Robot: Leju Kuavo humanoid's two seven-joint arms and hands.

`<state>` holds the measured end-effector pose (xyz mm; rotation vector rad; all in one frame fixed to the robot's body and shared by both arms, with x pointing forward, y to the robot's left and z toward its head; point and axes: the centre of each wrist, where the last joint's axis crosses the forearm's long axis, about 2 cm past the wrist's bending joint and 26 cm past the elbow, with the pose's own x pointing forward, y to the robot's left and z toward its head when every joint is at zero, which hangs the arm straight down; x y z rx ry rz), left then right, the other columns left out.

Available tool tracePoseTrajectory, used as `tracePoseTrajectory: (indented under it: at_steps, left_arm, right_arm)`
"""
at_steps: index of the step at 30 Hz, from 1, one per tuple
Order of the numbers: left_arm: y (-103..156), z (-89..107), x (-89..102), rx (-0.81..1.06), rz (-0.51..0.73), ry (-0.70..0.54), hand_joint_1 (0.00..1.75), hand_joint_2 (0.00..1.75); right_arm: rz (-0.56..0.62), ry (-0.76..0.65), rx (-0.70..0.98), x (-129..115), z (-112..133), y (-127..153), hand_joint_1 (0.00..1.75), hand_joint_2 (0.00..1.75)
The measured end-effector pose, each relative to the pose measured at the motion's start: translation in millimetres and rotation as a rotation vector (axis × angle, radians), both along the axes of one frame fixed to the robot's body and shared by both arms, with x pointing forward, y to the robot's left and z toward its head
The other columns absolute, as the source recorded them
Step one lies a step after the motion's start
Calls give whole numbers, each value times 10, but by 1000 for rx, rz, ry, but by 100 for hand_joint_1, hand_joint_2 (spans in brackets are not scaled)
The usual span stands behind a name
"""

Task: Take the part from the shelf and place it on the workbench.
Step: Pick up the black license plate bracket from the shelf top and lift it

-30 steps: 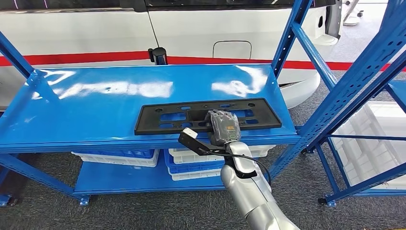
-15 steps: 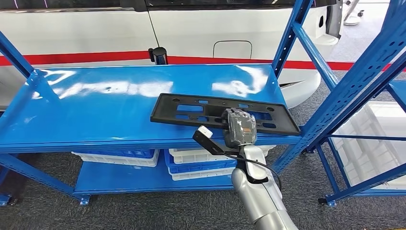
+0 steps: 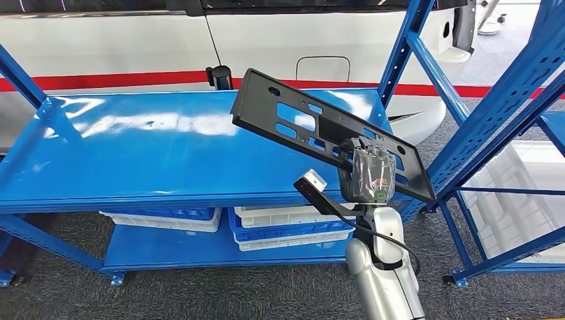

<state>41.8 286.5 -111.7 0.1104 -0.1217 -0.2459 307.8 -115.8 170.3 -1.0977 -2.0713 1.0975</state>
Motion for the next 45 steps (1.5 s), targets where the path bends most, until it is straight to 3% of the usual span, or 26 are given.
tracePoseTrajectory:
  at_steps: [5,14,25,36,45]
  left_arm:
    - [-1,0,-1,-11,0,0,0,175]
    - [4,0,-1,-11,5,-12,0,175]
    - [-1,2,17,-7,47,-21,0,175]
    - [-22,3,21,-12,91,-27,0,175]
    - [-43,3,17,-14,143,-23,0,175]
  right_arm:
    - [5,-17,12,-30,21,-17,175,175]
    - [33,-123,109,-256,279,-99,175,175]
    - [132,-221,253,-489,422,-141,175,175]
    - [267,-215,435,-820,462,-291,175,175]
    - [438,-117,573,-920,439,-310,175,175]
